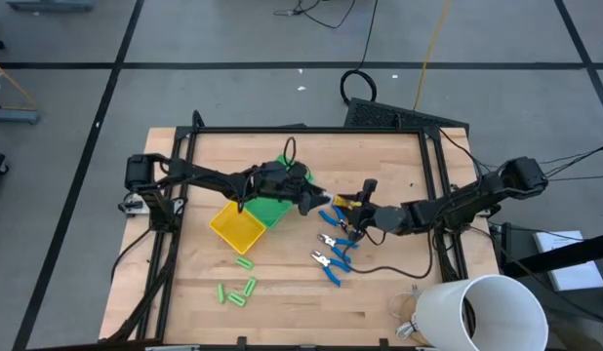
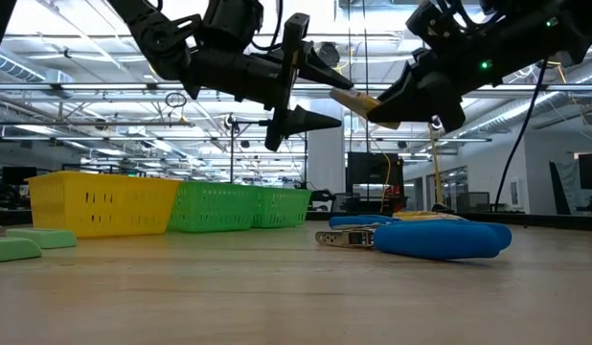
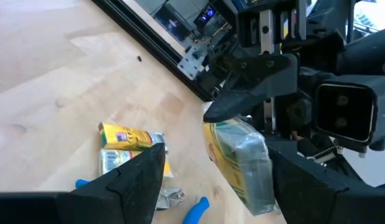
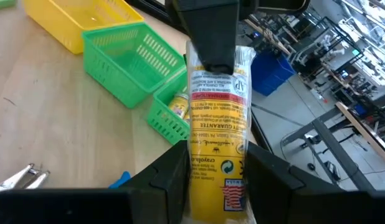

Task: Pick & Place School Supplies
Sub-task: Put the crayon box into the top green bin

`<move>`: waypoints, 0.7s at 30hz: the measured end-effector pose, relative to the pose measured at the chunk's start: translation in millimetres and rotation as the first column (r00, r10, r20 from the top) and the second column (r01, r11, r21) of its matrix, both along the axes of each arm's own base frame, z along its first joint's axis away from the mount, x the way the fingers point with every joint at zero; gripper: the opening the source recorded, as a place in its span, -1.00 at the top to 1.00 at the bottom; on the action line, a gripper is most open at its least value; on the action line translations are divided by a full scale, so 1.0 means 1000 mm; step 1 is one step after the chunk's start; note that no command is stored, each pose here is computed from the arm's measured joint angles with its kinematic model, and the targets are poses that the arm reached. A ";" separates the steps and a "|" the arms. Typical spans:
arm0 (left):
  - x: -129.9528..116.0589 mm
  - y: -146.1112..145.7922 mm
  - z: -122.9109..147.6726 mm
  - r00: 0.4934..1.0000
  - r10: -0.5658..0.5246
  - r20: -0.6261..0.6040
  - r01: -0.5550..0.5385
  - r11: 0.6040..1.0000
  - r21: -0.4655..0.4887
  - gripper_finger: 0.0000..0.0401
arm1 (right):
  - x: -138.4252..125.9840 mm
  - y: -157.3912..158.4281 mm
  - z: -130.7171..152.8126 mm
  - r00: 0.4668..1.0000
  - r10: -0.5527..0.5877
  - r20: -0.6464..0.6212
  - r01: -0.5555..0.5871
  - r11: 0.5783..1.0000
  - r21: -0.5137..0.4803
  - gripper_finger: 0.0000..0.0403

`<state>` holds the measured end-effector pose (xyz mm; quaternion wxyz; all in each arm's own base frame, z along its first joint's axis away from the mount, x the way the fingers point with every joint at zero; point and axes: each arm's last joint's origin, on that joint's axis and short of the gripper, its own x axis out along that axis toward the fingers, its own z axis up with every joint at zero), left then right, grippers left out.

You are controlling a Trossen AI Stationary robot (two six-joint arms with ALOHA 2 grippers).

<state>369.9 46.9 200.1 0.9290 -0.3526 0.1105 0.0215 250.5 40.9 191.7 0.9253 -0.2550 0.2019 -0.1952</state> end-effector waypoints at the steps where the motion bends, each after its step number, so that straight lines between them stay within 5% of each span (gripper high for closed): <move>1: 0.000 0.000 0.000 1.000 0.000 0.000 0.000 1.000 0.000 -0.35 | 0.000 0.000 0.000 1.000 0.000 -0.001 0.000 1.000 -0.004 0.36; 17: 0.000 -0.003 0.000 1.000 0.019 0.000 -0.019 1.000 -0.024 -0.34 | 0.000 0.000 0.002 1.000 -0.001 0.011 0.001 1.000 -0.016 0.36; 21: 0.001 -0.003 0.000 1.000 0.023 0.001 -0.023 0.999 -0.024 -0.21 | 0.000 -0.001 0.001 1.000 -0.002 0.010 0.002 1.000 -0.016 0.36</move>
